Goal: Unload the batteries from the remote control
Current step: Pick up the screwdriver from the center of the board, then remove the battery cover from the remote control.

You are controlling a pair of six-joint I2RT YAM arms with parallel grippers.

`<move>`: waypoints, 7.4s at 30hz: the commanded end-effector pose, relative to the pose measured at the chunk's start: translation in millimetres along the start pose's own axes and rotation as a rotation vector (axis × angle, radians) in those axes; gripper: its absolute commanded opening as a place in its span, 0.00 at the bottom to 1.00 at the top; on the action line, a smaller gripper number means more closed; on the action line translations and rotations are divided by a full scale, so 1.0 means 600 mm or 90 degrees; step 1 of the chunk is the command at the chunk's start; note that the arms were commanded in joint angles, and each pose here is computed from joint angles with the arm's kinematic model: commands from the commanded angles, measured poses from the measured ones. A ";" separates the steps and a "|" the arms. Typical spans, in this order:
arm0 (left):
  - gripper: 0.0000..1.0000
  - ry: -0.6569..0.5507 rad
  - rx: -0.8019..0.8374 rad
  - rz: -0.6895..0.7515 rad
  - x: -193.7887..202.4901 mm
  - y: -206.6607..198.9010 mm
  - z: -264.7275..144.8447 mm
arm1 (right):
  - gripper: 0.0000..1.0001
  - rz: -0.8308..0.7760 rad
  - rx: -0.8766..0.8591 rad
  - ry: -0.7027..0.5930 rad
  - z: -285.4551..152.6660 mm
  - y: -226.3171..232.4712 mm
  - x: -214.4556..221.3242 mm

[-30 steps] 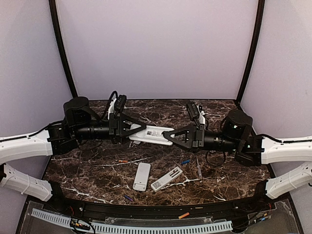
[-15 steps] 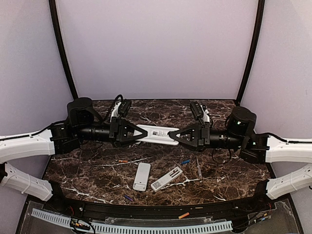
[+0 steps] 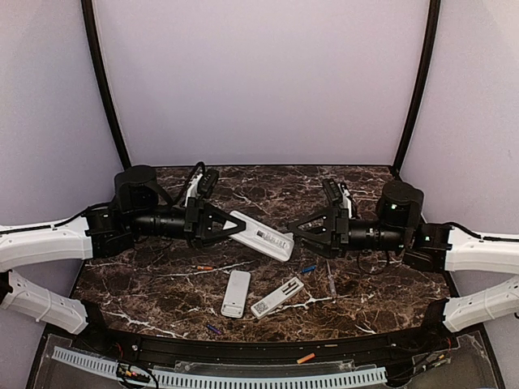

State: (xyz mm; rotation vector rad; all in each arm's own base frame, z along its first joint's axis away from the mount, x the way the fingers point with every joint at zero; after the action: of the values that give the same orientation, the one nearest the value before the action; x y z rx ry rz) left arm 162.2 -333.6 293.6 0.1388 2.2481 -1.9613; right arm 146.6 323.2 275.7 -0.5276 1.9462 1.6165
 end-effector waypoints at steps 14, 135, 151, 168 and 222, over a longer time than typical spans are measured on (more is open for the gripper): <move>0.00 -0.087 -0.091 -0.036 -0.057 0.093 -0.053 | 0.55 0.096 0.490 0.196 -0.123 -0.200 0.142; 0.00 0.240 -0.137 0.058 -0.094 0.217 0.026 | 0.00 -0.196 0.459 0.631 0.021 -0.132 0.207; 0.00 0.209 -0.158 0.074 -0.111 0.215 0.016 | 0.00 -0.172 0.449 0.644 0.010 -0.127 0.230; 0.00 0.216 -0.146 0.072 -0.108 0.210 0.016 | 0.00 -0.167 0.474 0.655 0.004 -0.138 0.235; 0.00 0.252 -0.129 0.043 -0.088 0.223 0.031 | 0.00 -0.242 0.456 0.578 0.055 -0.133 0.190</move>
State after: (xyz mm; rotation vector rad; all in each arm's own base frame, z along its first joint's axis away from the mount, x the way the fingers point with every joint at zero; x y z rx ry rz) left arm 248.9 -325.0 161.1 0.5500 2.6464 -1.6979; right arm 98.7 317.9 118.3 -1.3823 2.7517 0.2610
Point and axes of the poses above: each gripper's point midway between its finger pads, its own z axis out along the fingers, its own y axis along the line the jaws close on, x = y × z, the point moved 2 cm from there along -z, back along the fingers, and after that the axes turned 14 degrees about -z, right-handed, at the moved point
